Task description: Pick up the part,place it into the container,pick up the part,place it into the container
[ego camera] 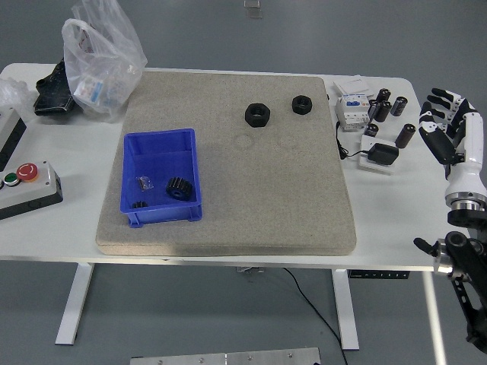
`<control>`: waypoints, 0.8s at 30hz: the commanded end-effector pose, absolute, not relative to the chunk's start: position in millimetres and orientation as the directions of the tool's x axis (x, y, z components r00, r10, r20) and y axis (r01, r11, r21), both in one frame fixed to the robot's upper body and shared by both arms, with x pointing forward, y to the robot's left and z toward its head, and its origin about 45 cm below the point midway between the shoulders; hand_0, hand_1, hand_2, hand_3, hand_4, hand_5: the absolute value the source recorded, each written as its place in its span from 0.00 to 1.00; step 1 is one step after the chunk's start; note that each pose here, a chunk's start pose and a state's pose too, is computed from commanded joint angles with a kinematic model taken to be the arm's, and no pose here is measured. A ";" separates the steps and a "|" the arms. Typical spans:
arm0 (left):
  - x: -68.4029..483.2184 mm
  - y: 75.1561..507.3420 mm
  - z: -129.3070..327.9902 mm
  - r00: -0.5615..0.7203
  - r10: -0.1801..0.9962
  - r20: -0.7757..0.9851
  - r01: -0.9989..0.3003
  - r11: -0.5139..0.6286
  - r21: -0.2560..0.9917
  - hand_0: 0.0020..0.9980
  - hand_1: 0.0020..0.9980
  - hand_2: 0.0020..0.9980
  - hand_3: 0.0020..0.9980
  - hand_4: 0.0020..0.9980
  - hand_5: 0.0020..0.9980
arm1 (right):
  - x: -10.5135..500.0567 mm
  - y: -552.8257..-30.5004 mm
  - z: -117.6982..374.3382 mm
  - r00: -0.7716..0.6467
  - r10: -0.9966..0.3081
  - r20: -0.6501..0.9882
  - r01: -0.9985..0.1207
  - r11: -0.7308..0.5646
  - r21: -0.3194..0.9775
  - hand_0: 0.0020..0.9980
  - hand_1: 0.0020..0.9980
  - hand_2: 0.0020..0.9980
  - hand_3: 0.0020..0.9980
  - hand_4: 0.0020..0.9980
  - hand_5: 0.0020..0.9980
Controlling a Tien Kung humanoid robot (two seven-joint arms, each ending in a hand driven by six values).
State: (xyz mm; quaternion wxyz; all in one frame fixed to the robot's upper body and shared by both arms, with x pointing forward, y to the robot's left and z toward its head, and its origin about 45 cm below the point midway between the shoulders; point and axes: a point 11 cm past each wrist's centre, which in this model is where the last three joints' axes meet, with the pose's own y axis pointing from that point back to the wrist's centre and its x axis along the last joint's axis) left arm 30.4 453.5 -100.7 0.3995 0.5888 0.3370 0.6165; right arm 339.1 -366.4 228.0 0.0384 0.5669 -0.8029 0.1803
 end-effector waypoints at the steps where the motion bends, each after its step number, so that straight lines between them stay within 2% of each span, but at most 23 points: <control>1: 30.1 452.8 -101.0 0.012 0.890 0.456 -0.095 -0.453 0.887 0.66 0.47 0.40 0.62 0.63 0.24 | 338.8 -366.7 228.5 -0.356 -0.896 0.265 -0.923 0.294 -0.248 0.39 0.59 0.68 0.67 0.57 0.25; 3: 29.8 451.6 -101.5 0.009 0.891 0.454 -0.094 -0.451 0.887 0.66 0.48 0.42 0.62 0.63 0.24 | 338.0 -367.6 229.3 -0.360 -0.896 0.261 -0.921 0.297 -0.252 0.39 0.58 0.68 0.67 0.58 0.26; 8: 30.9 449.8 -102.1 0.004 0.892 0.452 -0.097 -0.449 0.888 0.66 0.48 0.42 0.62 0.63 0.24 | 336.8 -368.6 232.1 -0.351 -0.911 0.217 -0.919 0.291 -0.267 0.39 0.58 0.68 0.67 0.58 0.26; 9: 31.2 449.6 -102.1 0.003 0.892 0.452 -0.097 -0.449 0.888 0.67 0.48 0.49 0.63 0.63 0.23 | 336.8 -368.7 232.4 -0.347 -0.915 0.205 -0.919 0.288 -0.270 0.40 0.59 0.69 0.67 0.60 0.26; 14: 33.4 448.3 -102.4 0.002 0.893 0.450 -0.103 -0.448 0.888 0.67 0.48 0.49 0.63 0.63 0.23 | 336.7 -370.7 232.1 -0.318 -0.941 0.117 -0.919 0.276 -0.281 0.40 0.59 0.69 0.67 0.60 0.26; 15: 33.5 448.0 -102.5 0.001 0.893 0.450 -0.104 -0.447 0.888 0.67 0.49 0.52 0.62 0.63 0.23 | 336.6 -371.3 231.7 -0.312 -0.945 0.098 -0.920 0.274 -0.281 0.59 0.64 0.69 0.67 0.64 0.29; 20: 32.8 447.4 -102.8 0.001 0.893 0.449 -0.102 -0.447 0.889 0.67 0.49 0.52 0.62 0.63 0.23 | 336.2 -372.4 228.9 -0.291 -0.956 0.036 -0.922 0.271 -0.277 0.59 0.64 0.69 0.67 0.64 0.29; 21: 32.7 447.2 -102.9 0.001 0.893 0.449 -0.101 -0.447 0.889 0.67 0.49 0.52 0.62 0.63 0.23 | 336.1 -372.5 228.5 -0.289 -0.957 0.029 -0.922 0.271 -0.276 0.66 0.66 0.70 0.67 0.66 0.32; 24: 32.5 446.6 -103.2 0.001 0.894 0.448 -0.101 -0.446 0.889 0.67 0.49 0.52 0.62 0.63 0.23 | 335.9 -372.5 227.8 -0.287 -0.958 0.020 -0.923 0.270 -0.274 0.66 0.66 0.70 0.67 0.66 0.32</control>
